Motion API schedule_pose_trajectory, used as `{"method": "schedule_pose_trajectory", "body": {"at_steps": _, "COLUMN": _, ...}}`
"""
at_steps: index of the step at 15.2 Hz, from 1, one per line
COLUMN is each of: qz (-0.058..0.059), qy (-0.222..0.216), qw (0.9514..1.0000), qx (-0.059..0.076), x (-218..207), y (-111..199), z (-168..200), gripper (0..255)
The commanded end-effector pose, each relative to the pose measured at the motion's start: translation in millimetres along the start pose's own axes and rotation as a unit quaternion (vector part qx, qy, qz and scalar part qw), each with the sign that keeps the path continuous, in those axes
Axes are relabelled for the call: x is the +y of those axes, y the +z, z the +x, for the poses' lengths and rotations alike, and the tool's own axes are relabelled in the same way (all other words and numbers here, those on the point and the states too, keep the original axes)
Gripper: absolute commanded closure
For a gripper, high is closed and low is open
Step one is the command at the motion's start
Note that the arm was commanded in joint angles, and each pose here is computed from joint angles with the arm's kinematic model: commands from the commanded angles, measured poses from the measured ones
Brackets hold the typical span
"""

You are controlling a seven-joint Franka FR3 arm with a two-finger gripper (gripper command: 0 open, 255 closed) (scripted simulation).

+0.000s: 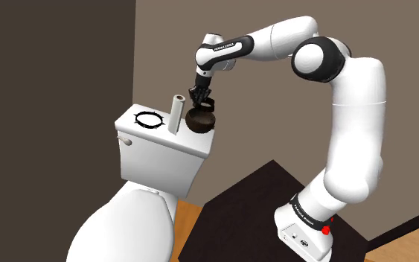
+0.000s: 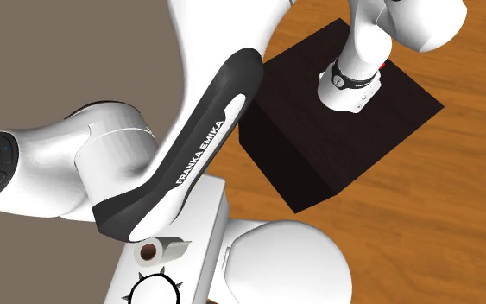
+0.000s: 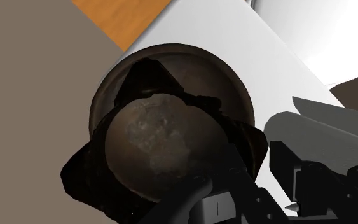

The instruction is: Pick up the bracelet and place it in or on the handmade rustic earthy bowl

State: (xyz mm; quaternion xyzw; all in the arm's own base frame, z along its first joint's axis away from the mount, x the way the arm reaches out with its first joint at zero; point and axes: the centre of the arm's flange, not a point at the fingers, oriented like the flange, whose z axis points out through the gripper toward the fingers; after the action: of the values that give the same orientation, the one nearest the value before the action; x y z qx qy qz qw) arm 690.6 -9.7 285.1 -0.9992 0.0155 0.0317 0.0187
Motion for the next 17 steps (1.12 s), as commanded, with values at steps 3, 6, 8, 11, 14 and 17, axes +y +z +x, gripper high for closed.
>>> {"method": "schedule_pose_trajectory", "body": {"at_steps": 3, "qz": 0.0, "qy": 0.0, "qw": 1.0, "qx": 0.0, "x": 1, "y": 21, "z": 1, "gripper": 255}}
{"method": "schedule_pose_trajectory", "body": {"at_steps": 6, "qz": 0.0, "qy": 0.0, "qw": 1.0, "qx": 0.0, "x": 2, "y": 37, "z": 2, "gripper": 255}}
{"method": "schedule_pose_trajectory", "body": {"at_steps": 8, "qz": 0.0, "qy": 0.0, "qw": 1.0, "qx": 0.0, "x": 2, "y": 47, "z": 3, "gripper": 255}}
{"method": "schedule_pose_trajectory", "body": {"at_steps": 11, "qz": 0.0, "qy": 0.0, "qw": 1.0, "qx": 0.0, "x": 2, "y": 47, "z": 3, "gripper": 255}}
{"method": "schedule_pose_trajectory", "body": {"at_steps": 14, "qz": 0.0, "qy": 0.0, "qw": 1.0, "qx": 0.0, "x": 2, "y": 47, "z": 3, "gripper": 255}}
{"method": "schedule_pose_trajectory", "body": {"at_steps": 17, "qz": 0.0, "qy": 0.0, "qw": 1.0, "qx": 0.0, "x": 2, "y": 47, "z": 3, "gripper": 0}}
